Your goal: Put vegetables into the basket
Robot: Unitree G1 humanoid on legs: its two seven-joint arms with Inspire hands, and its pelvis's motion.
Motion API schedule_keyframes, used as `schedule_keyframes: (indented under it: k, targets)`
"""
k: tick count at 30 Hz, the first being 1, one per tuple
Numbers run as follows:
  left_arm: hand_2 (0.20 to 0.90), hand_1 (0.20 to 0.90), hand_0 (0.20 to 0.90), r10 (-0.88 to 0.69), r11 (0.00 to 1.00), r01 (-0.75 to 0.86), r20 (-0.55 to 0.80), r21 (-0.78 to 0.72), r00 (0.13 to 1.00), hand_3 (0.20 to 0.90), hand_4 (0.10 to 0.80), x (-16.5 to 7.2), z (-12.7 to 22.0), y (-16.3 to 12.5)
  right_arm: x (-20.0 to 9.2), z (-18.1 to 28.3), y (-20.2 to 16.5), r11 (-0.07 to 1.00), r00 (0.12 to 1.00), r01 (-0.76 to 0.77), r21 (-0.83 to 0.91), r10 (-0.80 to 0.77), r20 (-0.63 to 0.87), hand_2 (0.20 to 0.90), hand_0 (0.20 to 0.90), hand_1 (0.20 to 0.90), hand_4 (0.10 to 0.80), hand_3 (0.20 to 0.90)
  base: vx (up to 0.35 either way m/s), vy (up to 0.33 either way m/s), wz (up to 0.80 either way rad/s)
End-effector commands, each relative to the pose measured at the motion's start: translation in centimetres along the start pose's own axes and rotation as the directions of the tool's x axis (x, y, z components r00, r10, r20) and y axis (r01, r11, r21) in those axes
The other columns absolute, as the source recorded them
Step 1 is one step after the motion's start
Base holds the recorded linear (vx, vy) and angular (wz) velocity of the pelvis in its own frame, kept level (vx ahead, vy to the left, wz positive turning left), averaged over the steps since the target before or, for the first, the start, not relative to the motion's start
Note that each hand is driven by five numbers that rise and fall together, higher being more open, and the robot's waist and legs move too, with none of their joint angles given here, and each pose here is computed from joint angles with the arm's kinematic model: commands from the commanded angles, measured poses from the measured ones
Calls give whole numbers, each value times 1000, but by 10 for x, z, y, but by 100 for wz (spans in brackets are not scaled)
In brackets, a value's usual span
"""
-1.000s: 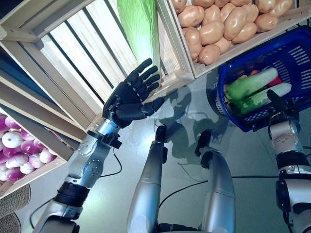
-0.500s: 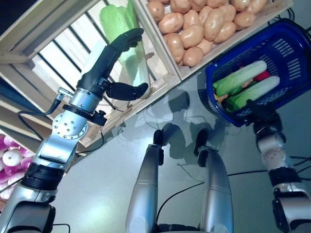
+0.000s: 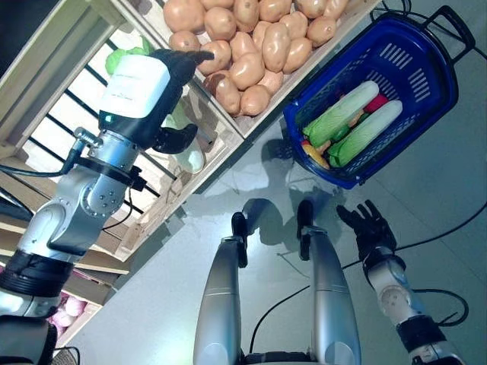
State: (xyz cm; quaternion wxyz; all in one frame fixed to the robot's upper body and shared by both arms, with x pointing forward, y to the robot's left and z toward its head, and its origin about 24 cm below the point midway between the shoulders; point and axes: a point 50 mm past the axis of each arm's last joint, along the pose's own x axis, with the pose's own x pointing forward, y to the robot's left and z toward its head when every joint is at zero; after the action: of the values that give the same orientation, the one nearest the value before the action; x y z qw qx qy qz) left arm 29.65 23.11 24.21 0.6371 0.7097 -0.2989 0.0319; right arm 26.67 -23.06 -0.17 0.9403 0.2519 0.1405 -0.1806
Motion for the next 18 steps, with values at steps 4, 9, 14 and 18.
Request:
schedule_keyframes:
  k: [4, 9, 14, 18]
  targets:
    - [900, 900, 900, 164, 955, -175, 66, 240, 984, 900, 800, 13, 0, 36, -4, 36, 6, 991, 979, -73, -108, 92, 181, 900, 900, 900, 800, 900, -3, 29, -2]
    - [900, 900, 900, 82, 950, -91, 42, 298, 996, 900, 800, 14, -6, 30, -2, 45, 8, 989, 970, -61, -135, 91, 227, 900, 900, 900, 800, 900, 8, 11, 6]
    - [900, 900, 900, 95, 946, -89, -3, 310, 995, 900, 800, 2, -12, 23, -4, 51, 9, 984, 961, -32, -175, 79, 265, 900, 900, 900, 800, 900, 10, 10, 8]
    - [900, 900, 900, 124, 928, -111, -12, 355, 992, 900, 800, -10, -17, 20, -6, 51, 6, 986, 960, -18, -164, 63, 272, 900, 900, 900, 800, 900, 14, 3, 3]
